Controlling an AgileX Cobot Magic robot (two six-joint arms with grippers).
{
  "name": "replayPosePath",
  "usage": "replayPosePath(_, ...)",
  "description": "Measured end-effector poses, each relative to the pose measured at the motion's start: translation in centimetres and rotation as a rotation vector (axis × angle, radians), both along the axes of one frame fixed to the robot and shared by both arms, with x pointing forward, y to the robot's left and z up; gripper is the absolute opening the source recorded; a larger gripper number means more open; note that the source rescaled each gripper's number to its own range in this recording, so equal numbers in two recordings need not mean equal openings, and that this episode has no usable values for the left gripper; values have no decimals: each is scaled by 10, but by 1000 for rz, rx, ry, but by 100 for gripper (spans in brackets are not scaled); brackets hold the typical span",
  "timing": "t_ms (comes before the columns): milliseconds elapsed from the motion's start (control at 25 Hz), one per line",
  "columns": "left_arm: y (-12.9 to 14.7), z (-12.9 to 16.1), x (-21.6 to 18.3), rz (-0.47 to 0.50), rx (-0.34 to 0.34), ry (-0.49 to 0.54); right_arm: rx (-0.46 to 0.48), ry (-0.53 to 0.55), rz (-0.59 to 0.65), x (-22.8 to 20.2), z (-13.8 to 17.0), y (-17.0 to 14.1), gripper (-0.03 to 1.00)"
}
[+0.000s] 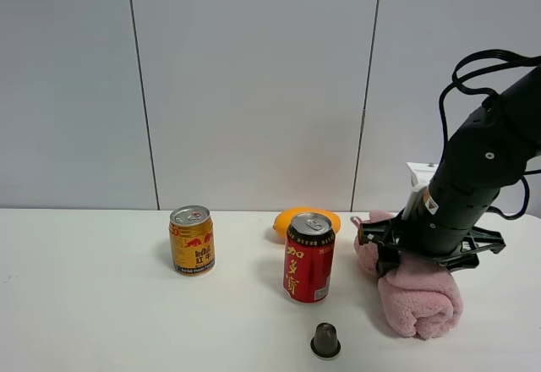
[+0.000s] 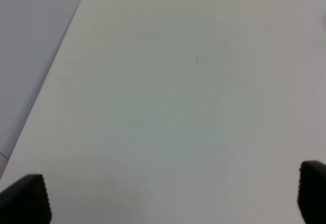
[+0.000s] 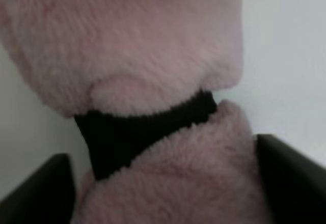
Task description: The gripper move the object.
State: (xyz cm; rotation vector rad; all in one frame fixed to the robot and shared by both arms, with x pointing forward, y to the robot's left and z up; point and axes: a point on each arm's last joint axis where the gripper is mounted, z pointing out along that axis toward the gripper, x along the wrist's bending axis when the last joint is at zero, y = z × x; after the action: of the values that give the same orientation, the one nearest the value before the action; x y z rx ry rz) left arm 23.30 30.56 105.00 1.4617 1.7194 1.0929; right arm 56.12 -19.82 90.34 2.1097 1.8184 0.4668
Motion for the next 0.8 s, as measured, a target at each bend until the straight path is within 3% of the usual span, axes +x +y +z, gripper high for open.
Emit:
replayPosePath(80, 0, 0, 0, 0, 0, 0, 15, -1, -29, 0, 0, 0, 85)
replayPosePath(200, 0, 0, 0, 0, 0, 0, 22, -4, -41, 0, 1, 0, 94)
replayPosePath(520, 0, 0, 0, 0, 0, 0, 31, -50, -67, -5, 30, -4, 95)
replayPosePath(800, 0, 0, 0, 0, 0, 0, 19, -135, -76, -21, 82, -13, 95)
